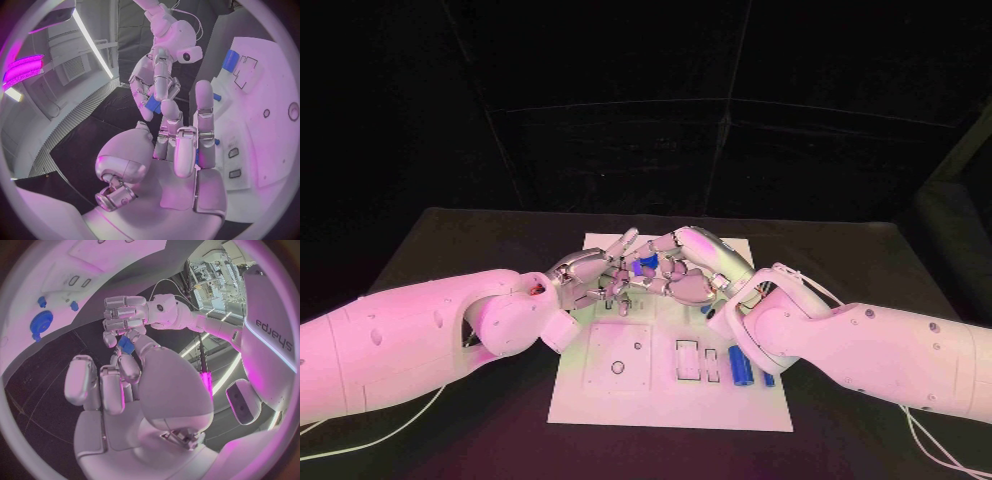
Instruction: Assemble the parts on the task board
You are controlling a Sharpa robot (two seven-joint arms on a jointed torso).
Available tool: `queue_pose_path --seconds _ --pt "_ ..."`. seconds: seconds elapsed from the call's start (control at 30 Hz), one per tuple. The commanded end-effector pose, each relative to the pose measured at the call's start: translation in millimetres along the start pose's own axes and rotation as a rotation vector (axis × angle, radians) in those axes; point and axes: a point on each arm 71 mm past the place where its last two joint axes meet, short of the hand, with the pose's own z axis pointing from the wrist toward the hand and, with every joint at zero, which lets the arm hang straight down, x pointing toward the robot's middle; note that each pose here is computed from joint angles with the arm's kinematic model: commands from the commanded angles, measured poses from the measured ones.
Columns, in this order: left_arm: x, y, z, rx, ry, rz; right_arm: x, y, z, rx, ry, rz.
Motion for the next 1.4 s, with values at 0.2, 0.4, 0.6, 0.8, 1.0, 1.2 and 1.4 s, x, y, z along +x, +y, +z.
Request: queue_pose_path --seconds 0.2,0.4,0.6,0.8,1.0,1.2,1.4 --pt "4.0 -0.2 -0.4 -0.006 0.053 -0.041 -1.7 -2.3 -0.1 0.008 0.003 -0.002" --pt "3.1 -0.1 -0.9 -0.008 0.055 -0.041 -2.4 -4.9 -0.7 0.019 0.006 -0.005" --pt "1.3 -0.2 -1.5 -0.007 0.049 -0.041 -3.4 -7.1 -1.7 0.028 0.009 -0.008" --pt "0.0 -0.2 -2.0 -0.007 0.044 -0.04 -4.3 -9.5 -2.8 0.04 0.013 -0.01" --pt "0.0 -0.1 -2.2 -0.008 0.045 -0.04 -4.2 -10.9 -3.0 0.048 0.021 -0.011" --pt "0.0 0.0 -2.2 -0.01 0.047 -0.036 -3.4 -10.7 -2.5 0.048 0.026 -0.01" --pt "-1.2 0.1 -2.3 -0.011 0.042 -0.024 -3.1 -9.6 -2.3 0.045 0.024 -0.009"
